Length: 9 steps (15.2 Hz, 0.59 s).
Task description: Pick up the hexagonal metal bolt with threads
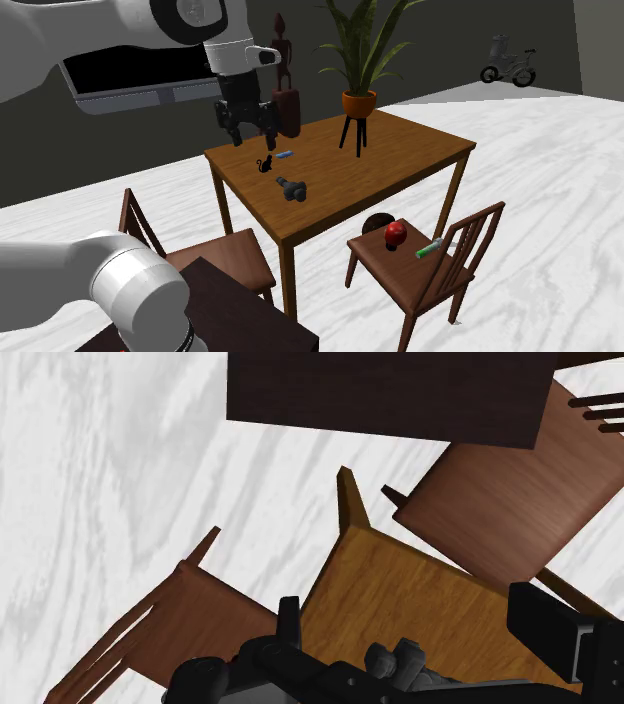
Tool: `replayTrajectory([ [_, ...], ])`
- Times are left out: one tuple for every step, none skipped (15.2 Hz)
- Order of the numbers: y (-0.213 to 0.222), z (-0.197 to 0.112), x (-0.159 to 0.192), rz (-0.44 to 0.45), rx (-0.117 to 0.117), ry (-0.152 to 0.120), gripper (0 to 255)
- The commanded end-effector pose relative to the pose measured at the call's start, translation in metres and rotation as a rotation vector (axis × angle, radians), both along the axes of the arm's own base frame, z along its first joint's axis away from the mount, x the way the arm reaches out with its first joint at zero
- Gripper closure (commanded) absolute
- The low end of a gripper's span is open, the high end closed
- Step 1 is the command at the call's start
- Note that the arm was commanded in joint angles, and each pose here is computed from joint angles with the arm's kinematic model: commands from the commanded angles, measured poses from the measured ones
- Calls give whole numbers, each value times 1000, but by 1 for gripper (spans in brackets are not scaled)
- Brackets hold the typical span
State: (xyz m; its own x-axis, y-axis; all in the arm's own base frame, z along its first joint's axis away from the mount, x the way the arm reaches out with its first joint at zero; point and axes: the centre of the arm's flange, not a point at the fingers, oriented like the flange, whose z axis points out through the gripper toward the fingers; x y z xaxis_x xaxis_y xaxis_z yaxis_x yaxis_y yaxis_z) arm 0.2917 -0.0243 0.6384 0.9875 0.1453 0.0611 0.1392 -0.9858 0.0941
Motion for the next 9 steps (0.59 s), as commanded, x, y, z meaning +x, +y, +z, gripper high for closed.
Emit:
replayTrajectory([
  [0,0,0,0,0,0,0],
  [1,-8,11,22,-2,6,0],
  [2,-16,22,45,-4,12,0],
  [3,-23,34,67,-7,17,0],
  [5,-31,45,90,-9,23,0],
  [6,-39,56,112,-11,29,0],
  [8,-47,66,134,-13,35,0],
  [11,-56,77,157,-15,41,0],
  [13,-64,88,179,-18,47,0],
])
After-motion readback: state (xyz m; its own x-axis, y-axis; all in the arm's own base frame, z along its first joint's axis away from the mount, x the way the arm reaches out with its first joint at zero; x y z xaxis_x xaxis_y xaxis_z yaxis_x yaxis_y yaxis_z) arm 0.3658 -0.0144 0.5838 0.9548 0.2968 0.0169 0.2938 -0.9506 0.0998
